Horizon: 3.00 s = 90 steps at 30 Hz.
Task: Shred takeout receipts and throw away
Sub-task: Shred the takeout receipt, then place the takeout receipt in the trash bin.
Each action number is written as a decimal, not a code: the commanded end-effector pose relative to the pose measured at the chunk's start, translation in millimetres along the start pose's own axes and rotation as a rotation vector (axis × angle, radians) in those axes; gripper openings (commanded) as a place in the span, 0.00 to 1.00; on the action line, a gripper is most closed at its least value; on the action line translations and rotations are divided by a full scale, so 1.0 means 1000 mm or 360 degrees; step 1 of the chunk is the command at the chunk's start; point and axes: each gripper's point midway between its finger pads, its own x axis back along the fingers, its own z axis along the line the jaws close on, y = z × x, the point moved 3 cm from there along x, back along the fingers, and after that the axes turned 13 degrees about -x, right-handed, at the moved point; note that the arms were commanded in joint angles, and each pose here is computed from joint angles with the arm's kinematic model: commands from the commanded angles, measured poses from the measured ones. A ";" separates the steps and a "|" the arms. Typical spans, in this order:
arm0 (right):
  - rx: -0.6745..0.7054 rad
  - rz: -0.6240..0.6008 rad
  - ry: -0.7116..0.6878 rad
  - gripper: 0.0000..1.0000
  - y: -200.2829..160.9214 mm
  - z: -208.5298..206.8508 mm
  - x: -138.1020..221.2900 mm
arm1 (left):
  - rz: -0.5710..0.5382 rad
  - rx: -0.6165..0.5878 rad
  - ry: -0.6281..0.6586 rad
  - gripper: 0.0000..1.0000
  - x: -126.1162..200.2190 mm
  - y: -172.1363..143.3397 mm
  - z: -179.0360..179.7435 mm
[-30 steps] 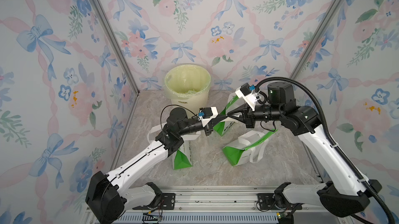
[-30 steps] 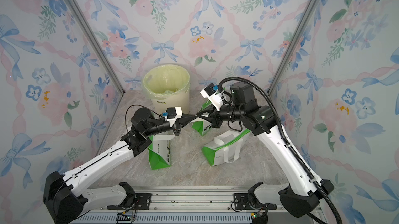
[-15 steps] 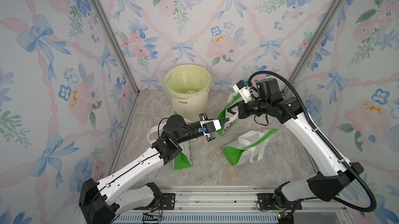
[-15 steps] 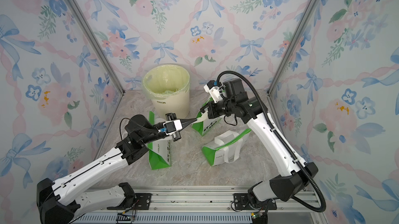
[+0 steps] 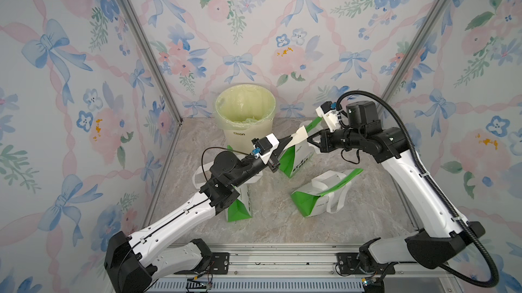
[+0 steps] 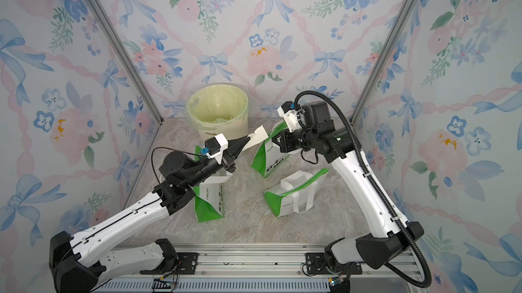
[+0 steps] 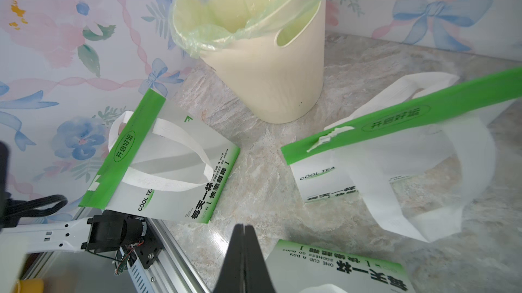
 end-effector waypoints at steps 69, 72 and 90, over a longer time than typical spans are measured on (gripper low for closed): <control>0.0100 -0.0445 0.0454 0.49 0.136 0.051 -0.193 | 0.0384 0.0711 0.0428 0.00 0.017 -0.122 0.173; 0.0044 -0.0420 0.0583 0.54 0.140 0.056 -0.191 | 0.0398 0.0684 0.0411 0.00 0.010 -0.130 0.177; -0.0059 -0.0380 0.0598 0.59 0.146 0.048 -0.126 | 0.0297 0.0568 0.0195 0.00 0.011 -0.096 0.161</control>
